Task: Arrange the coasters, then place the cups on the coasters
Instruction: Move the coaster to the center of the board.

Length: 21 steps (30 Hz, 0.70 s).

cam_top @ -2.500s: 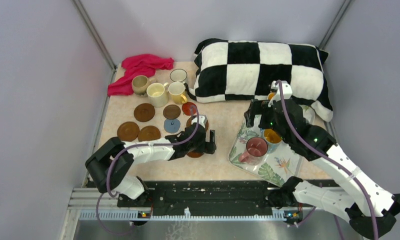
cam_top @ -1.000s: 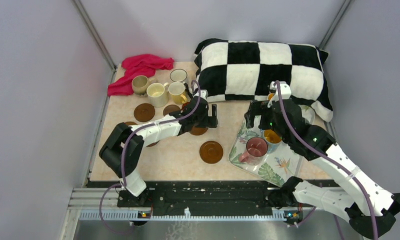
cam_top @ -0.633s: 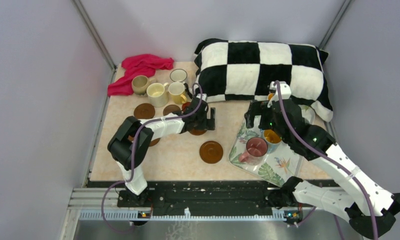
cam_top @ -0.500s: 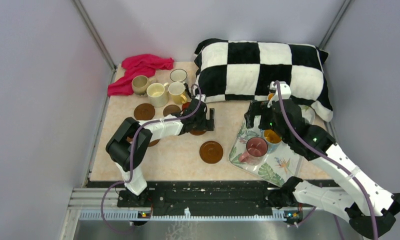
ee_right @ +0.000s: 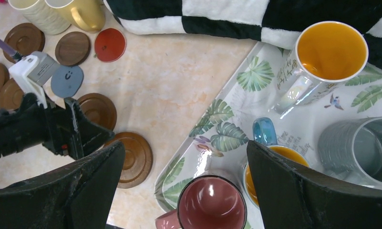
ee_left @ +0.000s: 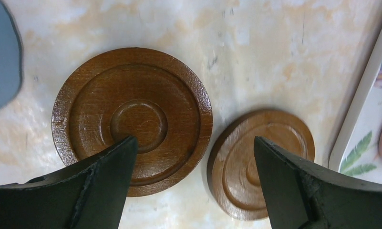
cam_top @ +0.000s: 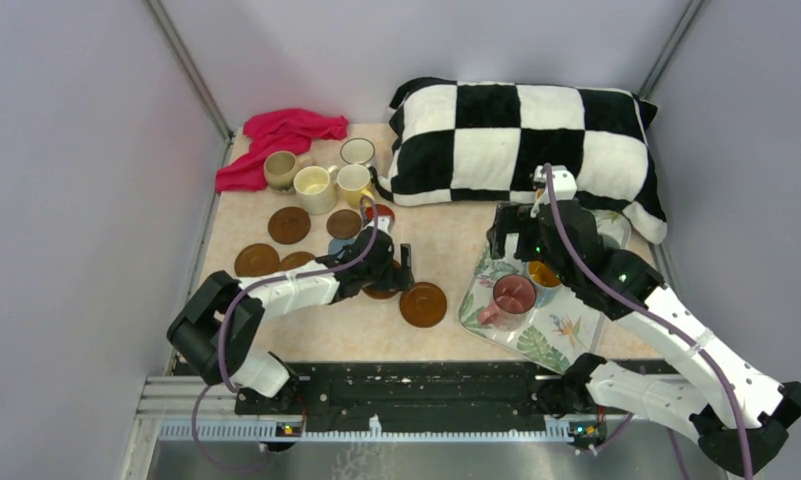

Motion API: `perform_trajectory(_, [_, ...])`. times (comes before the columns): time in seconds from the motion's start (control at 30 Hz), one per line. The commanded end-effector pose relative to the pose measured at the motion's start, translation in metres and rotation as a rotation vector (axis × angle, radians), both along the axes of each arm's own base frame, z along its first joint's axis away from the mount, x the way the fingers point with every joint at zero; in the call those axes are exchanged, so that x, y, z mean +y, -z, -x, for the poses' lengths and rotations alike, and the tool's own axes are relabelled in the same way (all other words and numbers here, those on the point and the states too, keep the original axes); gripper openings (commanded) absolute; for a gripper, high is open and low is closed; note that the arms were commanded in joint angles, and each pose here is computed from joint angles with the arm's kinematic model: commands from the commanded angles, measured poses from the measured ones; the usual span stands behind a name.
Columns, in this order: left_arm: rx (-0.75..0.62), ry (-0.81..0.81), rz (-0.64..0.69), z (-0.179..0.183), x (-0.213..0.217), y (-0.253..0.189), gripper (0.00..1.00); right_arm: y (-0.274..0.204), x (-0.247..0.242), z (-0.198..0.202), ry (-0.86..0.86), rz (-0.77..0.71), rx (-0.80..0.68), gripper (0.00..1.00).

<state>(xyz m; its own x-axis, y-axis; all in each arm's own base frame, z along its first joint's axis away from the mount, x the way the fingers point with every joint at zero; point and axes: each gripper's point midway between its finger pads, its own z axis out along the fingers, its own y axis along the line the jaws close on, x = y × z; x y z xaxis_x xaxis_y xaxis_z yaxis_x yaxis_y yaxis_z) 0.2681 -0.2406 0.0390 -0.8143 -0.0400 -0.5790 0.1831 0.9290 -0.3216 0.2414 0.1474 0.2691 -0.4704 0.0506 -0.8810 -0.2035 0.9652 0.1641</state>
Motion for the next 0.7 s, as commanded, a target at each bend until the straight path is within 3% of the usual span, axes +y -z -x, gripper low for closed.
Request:
perform_trajectory(0.0, [0.103,-0.014,-0.025,0.039,0.016,0.015,0.99,-0.005,0.007,-0.005,-0.014,-0.016,-0.023,0.99])
perform_trajectory(0.67, [0.127,0.008,0.001,0.082,0.009,0.008,0.98,-0.007,0.012,-0.008,-0.027,-0.014,-0.023,0.99])
